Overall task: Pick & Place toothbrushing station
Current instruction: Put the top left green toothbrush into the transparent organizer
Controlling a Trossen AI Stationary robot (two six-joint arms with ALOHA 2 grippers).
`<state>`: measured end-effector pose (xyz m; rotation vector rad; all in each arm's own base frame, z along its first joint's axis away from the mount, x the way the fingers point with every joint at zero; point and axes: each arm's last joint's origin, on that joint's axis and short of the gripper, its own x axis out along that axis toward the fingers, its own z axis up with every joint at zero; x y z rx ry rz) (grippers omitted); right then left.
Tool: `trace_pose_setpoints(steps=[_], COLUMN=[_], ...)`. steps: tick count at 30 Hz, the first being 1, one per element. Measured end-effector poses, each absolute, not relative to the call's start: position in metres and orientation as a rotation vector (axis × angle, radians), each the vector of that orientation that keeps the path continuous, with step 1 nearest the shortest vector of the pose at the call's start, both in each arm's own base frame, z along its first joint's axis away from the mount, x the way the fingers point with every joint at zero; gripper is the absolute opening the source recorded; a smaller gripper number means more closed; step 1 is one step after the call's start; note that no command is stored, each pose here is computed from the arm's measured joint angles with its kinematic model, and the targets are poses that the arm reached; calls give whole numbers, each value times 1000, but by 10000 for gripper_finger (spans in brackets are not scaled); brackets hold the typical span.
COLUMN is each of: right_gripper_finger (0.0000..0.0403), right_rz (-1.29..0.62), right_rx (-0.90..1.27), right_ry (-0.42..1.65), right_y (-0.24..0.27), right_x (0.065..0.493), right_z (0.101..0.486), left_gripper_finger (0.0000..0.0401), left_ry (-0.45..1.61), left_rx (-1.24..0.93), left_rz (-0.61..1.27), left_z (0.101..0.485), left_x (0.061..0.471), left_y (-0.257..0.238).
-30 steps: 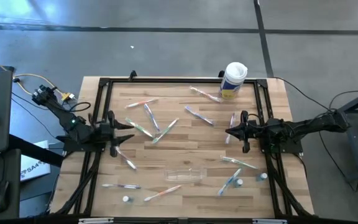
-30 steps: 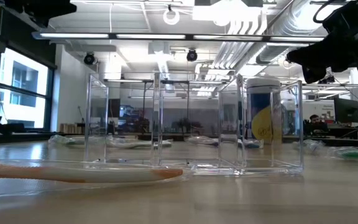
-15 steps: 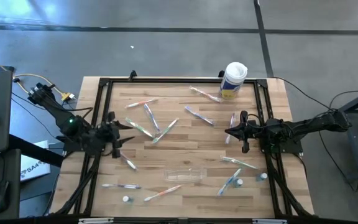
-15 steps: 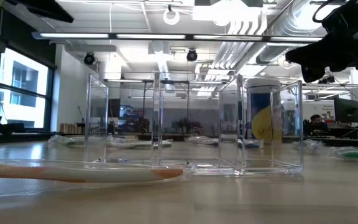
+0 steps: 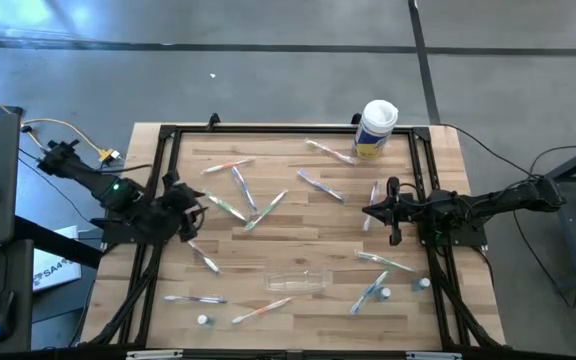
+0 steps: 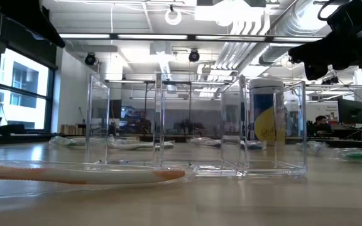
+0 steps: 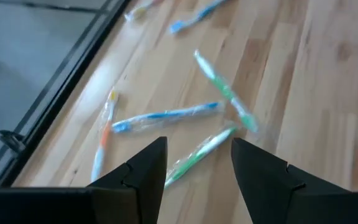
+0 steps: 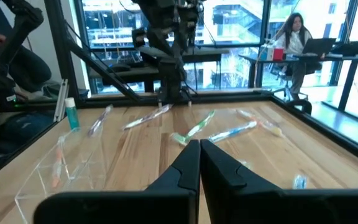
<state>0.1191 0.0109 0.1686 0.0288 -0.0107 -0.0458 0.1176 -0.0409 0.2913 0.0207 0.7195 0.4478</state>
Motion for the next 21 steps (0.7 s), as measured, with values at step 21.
trace_pose_setpoints(steps=[21], right_gripper_finger=[3], right_rz=[-45], right_rx=[1], right_ry=[-6], right_y=[11], right_x=[119], right_z=[168], left_gripper_finger=[177], left_ry=[1193], left_rx=[-50], left_rz=[283], left_z=[241], left_x=[196], left_y=[44])
